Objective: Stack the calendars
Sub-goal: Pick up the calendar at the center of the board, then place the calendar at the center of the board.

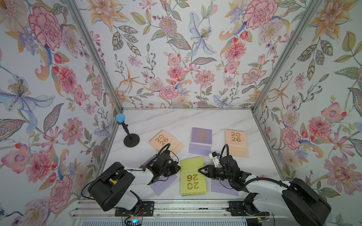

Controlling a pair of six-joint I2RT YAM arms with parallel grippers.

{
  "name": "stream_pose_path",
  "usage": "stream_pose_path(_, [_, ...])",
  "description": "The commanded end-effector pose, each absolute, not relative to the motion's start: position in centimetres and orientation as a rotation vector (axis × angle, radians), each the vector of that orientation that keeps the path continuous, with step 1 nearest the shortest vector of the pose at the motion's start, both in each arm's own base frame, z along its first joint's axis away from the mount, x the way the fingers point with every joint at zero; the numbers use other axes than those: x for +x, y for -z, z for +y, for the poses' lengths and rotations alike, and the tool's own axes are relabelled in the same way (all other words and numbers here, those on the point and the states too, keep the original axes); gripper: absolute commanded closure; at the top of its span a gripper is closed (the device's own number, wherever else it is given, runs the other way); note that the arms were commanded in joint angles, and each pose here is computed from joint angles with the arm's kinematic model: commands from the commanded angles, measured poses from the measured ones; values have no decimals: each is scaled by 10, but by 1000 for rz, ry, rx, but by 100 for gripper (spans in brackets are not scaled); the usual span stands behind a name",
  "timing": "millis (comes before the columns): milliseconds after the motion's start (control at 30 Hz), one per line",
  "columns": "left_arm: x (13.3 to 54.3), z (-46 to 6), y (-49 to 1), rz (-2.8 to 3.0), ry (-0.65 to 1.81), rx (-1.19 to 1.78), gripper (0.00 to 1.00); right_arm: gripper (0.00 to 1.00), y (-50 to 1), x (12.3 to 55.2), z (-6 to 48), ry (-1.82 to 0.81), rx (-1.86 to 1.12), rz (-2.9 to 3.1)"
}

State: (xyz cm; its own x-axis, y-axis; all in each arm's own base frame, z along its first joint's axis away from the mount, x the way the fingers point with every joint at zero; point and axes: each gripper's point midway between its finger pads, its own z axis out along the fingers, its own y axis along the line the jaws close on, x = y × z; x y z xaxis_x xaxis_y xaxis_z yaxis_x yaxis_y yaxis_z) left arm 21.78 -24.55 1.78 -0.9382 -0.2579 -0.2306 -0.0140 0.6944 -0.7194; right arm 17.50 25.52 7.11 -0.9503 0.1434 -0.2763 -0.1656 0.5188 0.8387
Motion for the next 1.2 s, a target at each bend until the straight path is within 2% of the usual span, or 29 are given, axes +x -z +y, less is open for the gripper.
stream_pose_path(0, [213,-246,-17,2605,1139,-233,100,73,-89,182,261,-1444,-54,2379])
stream_pose_path(67, [216,-248,-21,2592,1163,-237,100,83,-87,181,260,-1435,-48,2384])
stream_pose_path(167, [223,-247,-29,2563,1178,-244,99,91,-85,183,257,-1424,-33,2383])
stream_pose_path(333, [240,-243,-50,2492,1203,-255,80,100,-98,195,249,-1408,29,2326])
stream_pose_path(467, [259,-234,-74,2419,1198,-265,61,100,-113,207,234,-1390,116,2254])
stream_pose_path(733, [295,-215,-150,2185,1199,-285,40,100,-142,230,196,-1336,350,2077])
stream_pose_path(967, [306,-212,-210,1977,1253,-281,31,100,-178,255,166,-1304,569,1835])
stream_pose_path(1167, [307,-213,-239,1849,1335,-284,26,100,-207,272,149,-1313,697,1648])
